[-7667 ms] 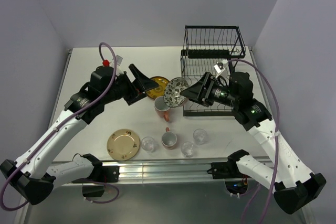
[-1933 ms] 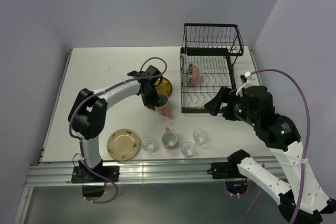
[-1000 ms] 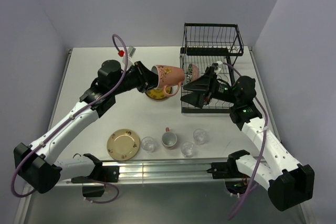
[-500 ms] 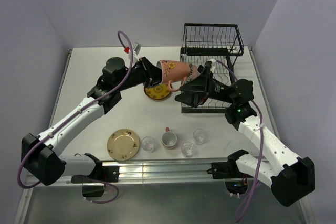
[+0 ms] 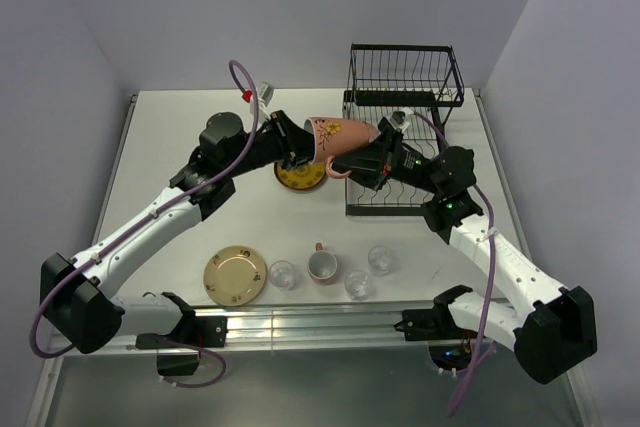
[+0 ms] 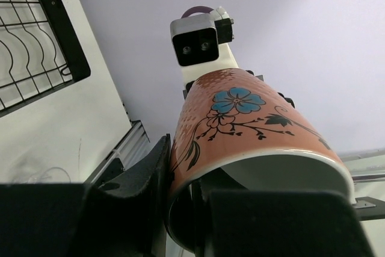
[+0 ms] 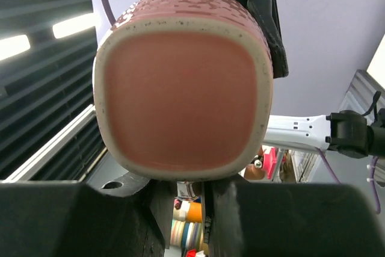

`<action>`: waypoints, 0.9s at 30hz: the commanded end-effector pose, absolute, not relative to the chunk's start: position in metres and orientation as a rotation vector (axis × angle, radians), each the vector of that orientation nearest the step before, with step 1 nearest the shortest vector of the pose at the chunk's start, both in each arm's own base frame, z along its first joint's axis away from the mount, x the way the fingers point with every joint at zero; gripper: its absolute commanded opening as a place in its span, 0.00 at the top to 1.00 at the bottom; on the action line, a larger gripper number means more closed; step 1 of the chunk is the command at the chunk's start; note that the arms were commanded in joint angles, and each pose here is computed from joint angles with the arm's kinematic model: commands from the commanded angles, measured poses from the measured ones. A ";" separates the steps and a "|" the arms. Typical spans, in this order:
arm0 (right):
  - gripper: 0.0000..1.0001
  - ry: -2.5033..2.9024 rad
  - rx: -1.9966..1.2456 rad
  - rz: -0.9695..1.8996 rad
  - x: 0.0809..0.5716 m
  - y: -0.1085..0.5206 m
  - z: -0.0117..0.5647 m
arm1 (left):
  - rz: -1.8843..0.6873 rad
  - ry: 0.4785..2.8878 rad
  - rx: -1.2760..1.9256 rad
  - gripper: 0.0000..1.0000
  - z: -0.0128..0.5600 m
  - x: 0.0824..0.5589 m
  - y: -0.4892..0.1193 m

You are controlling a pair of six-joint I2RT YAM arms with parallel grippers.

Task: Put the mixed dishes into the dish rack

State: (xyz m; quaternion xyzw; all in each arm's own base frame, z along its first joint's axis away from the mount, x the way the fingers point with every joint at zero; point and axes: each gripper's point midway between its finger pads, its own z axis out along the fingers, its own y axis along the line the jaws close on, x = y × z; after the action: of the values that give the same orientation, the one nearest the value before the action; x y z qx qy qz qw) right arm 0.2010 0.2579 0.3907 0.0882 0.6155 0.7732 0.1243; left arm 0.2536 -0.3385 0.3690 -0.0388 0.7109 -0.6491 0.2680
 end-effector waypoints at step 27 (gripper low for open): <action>1.00 2.051 0.418 0.297 0.301 0.059 0.212 | -0.813 2.449 -0.533 0.14 0.217 0.259 -0.232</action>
State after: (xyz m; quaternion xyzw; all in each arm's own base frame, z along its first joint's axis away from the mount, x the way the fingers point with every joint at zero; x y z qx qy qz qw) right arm 0.2753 0.0970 0.2081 0.1764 0.8614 0.2246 0.4200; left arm 0.2618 -0.2310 0.2173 -0.2211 0.8961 -0.2960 0.2459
